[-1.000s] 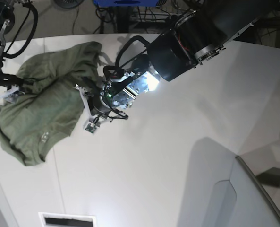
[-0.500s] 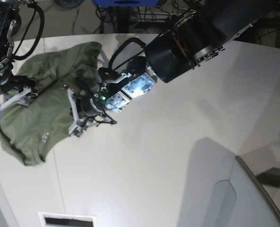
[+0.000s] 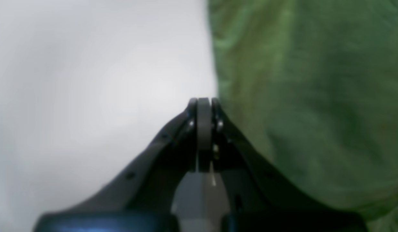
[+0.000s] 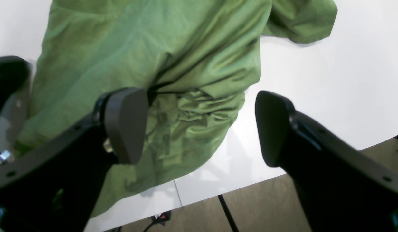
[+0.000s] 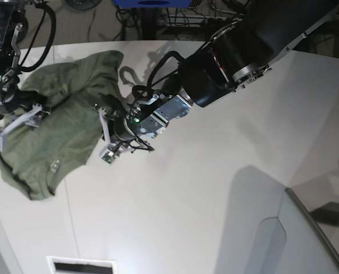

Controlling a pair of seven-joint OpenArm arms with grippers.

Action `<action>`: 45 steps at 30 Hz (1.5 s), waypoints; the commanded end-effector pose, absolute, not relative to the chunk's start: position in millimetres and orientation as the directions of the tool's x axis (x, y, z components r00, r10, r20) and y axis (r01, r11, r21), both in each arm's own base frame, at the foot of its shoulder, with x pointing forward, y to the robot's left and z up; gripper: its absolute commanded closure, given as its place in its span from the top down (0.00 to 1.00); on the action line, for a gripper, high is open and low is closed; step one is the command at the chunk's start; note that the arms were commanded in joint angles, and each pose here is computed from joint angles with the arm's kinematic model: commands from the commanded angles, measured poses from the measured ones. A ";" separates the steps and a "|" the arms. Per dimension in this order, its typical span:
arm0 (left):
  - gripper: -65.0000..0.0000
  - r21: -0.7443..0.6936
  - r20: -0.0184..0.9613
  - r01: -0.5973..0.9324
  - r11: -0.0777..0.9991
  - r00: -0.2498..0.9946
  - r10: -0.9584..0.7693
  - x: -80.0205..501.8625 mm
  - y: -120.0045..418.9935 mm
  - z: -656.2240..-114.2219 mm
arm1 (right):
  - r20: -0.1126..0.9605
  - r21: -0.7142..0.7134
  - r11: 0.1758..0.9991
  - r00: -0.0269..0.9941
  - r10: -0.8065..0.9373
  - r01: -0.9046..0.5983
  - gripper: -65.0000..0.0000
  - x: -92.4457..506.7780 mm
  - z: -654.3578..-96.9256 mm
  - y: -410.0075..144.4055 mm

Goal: Layout the t-shirt on the table in an organized manner, then fold the t-shirt properly
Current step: 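Pull the shirt apart with both grippers to spread it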

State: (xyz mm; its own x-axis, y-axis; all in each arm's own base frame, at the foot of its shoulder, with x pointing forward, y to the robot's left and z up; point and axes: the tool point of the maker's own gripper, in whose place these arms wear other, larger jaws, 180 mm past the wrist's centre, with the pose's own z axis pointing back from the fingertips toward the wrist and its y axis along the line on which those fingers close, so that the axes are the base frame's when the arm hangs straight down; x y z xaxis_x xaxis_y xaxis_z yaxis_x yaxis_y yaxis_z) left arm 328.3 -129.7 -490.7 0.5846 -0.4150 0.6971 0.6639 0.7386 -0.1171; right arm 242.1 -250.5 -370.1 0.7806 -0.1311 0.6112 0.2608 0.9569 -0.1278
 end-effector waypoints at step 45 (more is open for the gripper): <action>0.00 -0.044 0.617 0.784 0.619 0.509 -0.600 274.6 -145.5 -507.4 | 0.643 -0.144 0.955 0.758 -0.108 0.258 0.75 249.8 -358.9 -255.2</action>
